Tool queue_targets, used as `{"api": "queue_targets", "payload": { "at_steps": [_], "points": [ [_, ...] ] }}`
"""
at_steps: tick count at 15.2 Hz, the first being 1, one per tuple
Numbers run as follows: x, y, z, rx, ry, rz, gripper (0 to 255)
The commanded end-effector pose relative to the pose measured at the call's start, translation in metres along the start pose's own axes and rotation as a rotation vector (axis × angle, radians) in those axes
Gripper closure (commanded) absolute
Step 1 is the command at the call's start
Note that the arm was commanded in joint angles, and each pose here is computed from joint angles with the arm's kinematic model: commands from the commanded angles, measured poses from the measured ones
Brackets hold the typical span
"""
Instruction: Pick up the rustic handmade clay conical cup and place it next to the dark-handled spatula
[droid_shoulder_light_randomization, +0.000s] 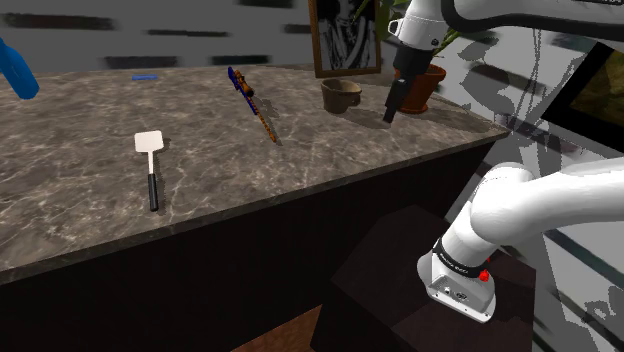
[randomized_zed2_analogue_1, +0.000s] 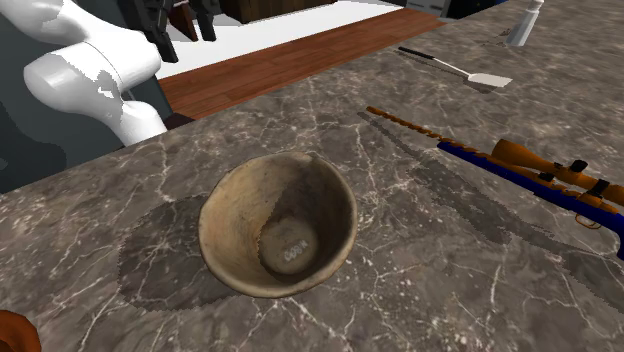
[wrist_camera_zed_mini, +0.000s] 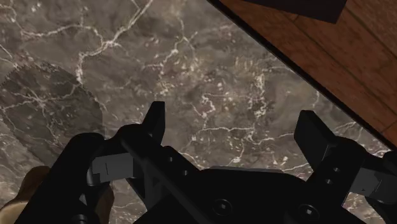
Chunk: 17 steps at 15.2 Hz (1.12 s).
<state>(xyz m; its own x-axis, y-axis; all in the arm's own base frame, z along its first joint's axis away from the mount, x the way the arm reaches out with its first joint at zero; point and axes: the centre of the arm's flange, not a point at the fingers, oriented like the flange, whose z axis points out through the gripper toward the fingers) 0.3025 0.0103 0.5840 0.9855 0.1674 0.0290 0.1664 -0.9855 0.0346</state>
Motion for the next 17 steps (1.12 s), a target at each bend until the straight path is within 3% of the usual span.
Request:
{"api": "queue_targets", "payload": {
  "at_steps": [1,17],
  "points": [
    [0.0,0.0,0.0,0.0,0.0,0.0,0],
    [0.183,0.07,0.036,-0.215,-0.011,-0.008,0]
  ]
}}
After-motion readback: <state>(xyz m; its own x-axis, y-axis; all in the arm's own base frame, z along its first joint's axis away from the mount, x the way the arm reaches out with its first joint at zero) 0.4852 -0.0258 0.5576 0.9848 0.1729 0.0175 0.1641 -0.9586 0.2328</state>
